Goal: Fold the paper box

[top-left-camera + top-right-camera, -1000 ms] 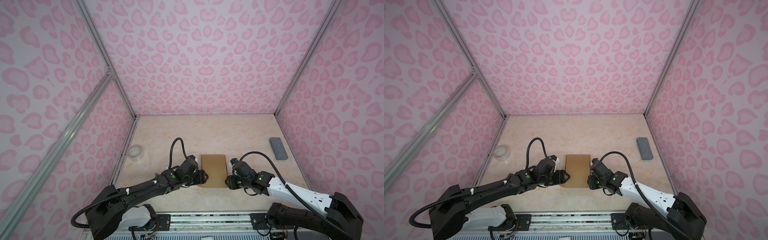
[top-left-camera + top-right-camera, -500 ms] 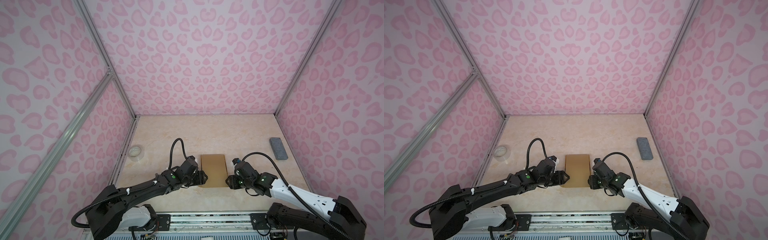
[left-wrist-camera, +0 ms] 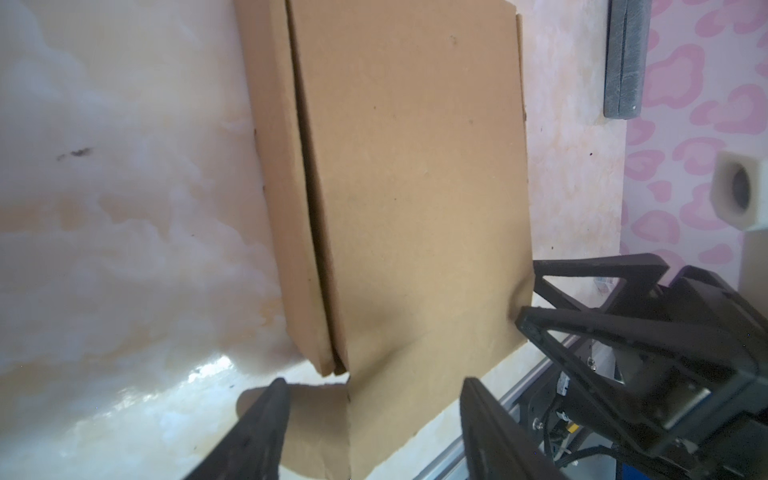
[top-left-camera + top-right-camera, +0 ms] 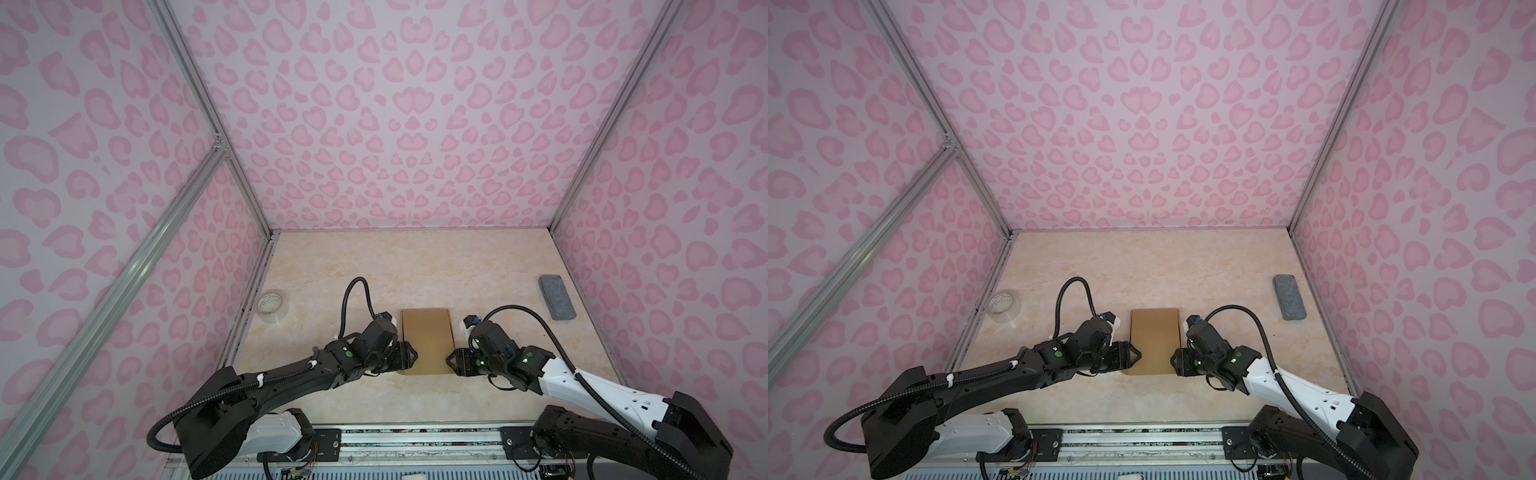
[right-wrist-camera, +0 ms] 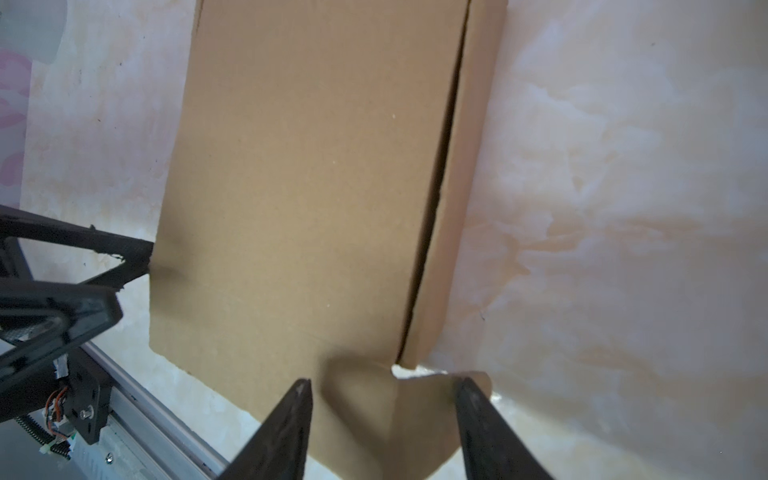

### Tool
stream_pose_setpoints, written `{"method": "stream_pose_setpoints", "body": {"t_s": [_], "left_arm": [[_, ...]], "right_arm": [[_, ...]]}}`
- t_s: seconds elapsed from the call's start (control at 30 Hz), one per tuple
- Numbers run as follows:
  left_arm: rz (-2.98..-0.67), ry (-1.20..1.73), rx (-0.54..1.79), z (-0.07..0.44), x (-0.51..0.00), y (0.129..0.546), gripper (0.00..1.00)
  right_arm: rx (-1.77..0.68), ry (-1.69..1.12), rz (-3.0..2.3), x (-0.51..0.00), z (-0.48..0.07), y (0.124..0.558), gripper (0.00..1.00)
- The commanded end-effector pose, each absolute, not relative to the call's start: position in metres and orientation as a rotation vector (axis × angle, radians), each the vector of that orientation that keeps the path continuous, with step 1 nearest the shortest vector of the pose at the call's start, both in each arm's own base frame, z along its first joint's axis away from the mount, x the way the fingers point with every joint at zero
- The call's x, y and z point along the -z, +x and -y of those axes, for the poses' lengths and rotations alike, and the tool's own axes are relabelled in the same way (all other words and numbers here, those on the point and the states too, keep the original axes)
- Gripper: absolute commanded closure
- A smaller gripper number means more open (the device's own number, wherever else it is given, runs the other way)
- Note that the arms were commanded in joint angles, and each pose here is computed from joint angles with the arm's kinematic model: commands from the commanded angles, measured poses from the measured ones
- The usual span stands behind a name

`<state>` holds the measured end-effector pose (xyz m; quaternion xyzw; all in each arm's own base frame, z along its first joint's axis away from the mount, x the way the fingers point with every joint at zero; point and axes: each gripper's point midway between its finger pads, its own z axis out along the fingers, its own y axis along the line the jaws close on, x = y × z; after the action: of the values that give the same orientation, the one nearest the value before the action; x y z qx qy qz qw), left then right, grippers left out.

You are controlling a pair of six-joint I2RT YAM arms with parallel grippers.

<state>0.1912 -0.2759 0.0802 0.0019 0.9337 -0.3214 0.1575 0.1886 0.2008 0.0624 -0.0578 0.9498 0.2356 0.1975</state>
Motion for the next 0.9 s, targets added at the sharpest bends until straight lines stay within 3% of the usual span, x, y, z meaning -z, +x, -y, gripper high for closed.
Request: {"method": "stream_pose_setpoints", "body": {"t_s": [0.0,0.87], "left_arm": [[-2.657,0.013,0.95,0.281,-0.082,0.192,0.32],[-2.663,0.023,0.971,0.289,-0.08,0.19,0.33]], "right_arm": [[-0.7,-0.155,-2.652,-0.063,-0.206,0.19,0.42],[-0.779,-0.155,-2.677,-0.063,-0.217,0.187,0.43]]}}
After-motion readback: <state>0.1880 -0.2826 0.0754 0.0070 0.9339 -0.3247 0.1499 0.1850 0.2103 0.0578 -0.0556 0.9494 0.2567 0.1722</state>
